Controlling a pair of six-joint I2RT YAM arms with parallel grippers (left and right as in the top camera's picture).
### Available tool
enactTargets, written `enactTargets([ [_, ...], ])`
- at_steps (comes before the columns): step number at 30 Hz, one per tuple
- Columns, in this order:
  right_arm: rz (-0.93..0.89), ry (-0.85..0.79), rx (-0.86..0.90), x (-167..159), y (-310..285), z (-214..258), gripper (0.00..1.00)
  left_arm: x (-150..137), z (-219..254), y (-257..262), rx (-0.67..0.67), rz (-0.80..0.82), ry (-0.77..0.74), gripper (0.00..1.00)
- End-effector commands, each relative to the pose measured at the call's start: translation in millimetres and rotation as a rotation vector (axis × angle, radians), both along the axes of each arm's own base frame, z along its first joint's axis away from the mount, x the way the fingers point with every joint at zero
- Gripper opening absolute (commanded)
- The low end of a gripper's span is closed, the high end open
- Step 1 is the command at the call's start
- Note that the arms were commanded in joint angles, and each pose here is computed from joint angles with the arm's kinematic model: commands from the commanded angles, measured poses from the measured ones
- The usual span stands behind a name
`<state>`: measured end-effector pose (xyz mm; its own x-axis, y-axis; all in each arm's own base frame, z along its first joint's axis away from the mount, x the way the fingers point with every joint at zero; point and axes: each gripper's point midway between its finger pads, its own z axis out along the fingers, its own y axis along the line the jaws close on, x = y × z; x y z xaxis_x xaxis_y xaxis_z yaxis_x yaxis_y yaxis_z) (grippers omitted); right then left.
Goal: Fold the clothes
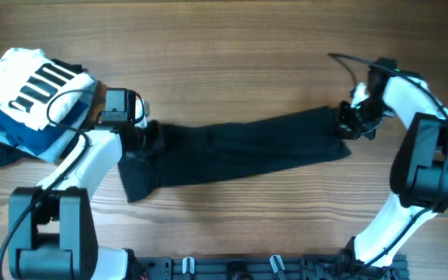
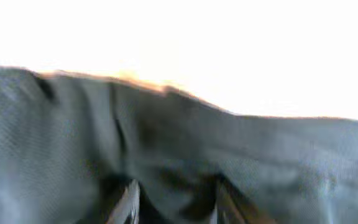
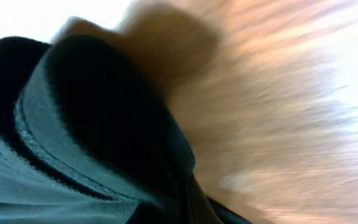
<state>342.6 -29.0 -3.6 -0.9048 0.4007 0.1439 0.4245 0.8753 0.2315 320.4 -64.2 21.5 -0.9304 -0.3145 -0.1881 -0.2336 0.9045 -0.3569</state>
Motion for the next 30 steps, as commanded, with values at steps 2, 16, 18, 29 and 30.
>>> enactTargets([
  [2, -0.119, 0.010, -0.016, 2, -34, -11, 0.04, 27, -5, -38, -0.096, -0.090, -0.107, 0.39],
  [16, 0.256, -0.514, 0.069, 45, 41, 147, 0.29, -3, 86, 28, 0.034, 0.109, -0.068, 0.75],
  [18, 0.392, -0.514, 0.115, 42, 91, 144, 0.33, -7, 70, 37, 0.024, 0.175, -0.005, 0.75],
  [29, 0.842, -0.394, 0.469, -16, 317, 72, 0.57, -43, -44, 39, 0.041, 0.195, 0.422, 0.78],
  [30, 0.857, -0.390, 0.472, -20, 322, 70, 0.57, -44, -47, 39, 0.041, 0.195, 0.432, 0.78],
])
